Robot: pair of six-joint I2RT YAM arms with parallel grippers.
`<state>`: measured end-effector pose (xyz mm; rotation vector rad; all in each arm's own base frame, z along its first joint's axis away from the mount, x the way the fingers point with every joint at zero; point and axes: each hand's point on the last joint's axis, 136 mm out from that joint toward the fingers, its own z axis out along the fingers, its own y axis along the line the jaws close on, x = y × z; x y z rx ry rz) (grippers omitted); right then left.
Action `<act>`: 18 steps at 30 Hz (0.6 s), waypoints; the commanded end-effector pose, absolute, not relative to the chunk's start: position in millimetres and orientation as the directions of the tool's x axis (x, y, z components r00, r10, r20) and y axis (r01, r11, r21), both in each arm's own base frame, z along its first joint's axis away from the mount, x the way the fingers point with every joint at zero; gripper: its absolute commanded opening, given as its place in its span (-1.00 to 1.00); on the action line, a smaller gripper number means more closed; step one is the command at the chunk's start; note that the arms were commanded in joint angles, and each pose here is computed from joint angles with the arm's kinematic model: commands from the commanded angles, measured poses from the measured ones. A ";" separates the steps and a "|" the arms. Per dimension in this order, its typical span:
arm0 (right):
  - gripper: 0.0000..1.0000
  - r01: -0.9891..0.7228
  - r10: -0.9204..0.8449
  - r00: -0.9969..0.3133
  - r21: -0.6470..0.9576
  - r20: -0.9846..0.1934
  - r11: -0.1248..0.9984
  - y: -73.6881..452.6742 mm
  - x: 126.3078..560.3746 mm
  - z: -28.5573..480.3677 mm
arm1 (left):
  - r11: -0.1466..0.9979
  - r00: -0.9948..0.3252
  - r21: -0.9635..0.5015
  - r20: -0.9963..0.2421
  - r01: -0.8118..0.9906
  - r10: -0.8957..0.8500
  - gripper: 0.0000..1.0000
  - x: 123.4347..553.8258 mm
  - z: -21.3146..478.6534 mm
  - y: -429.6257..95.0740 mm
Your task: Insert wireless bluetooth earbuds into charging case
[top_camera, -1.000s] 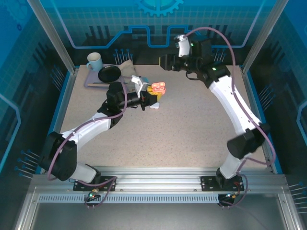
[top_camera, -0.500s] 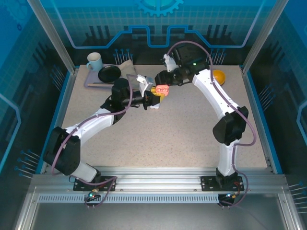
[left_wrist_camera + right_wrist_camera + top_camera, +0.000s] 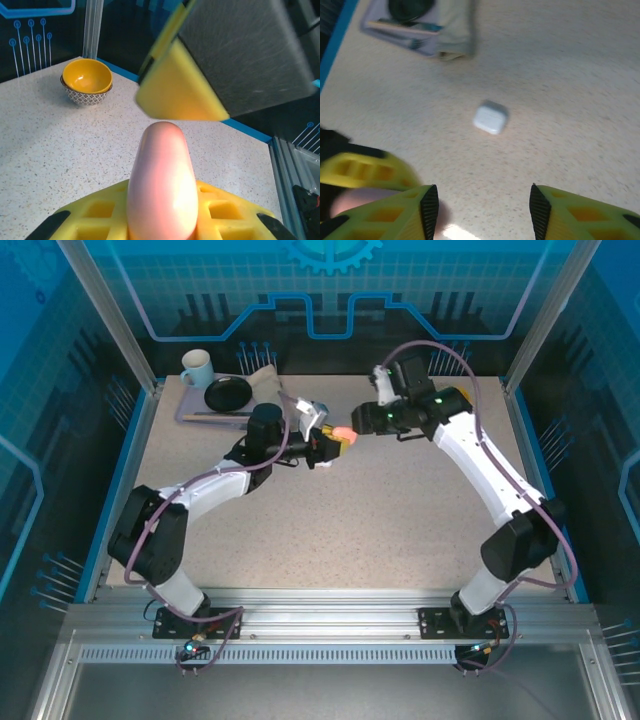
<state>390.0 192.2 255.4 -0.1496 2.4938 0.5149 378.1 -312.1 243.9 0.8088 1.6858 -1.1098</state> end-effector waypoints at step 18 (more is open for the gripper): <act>0.14 0.296 0.472 -0.741 0.399 -0.477 0.868 64.9 335.5 177.7 | 0.536 -0.972 -0.817 -0.231 0.213 0.034 -1.00 398.7 72.9 -426.0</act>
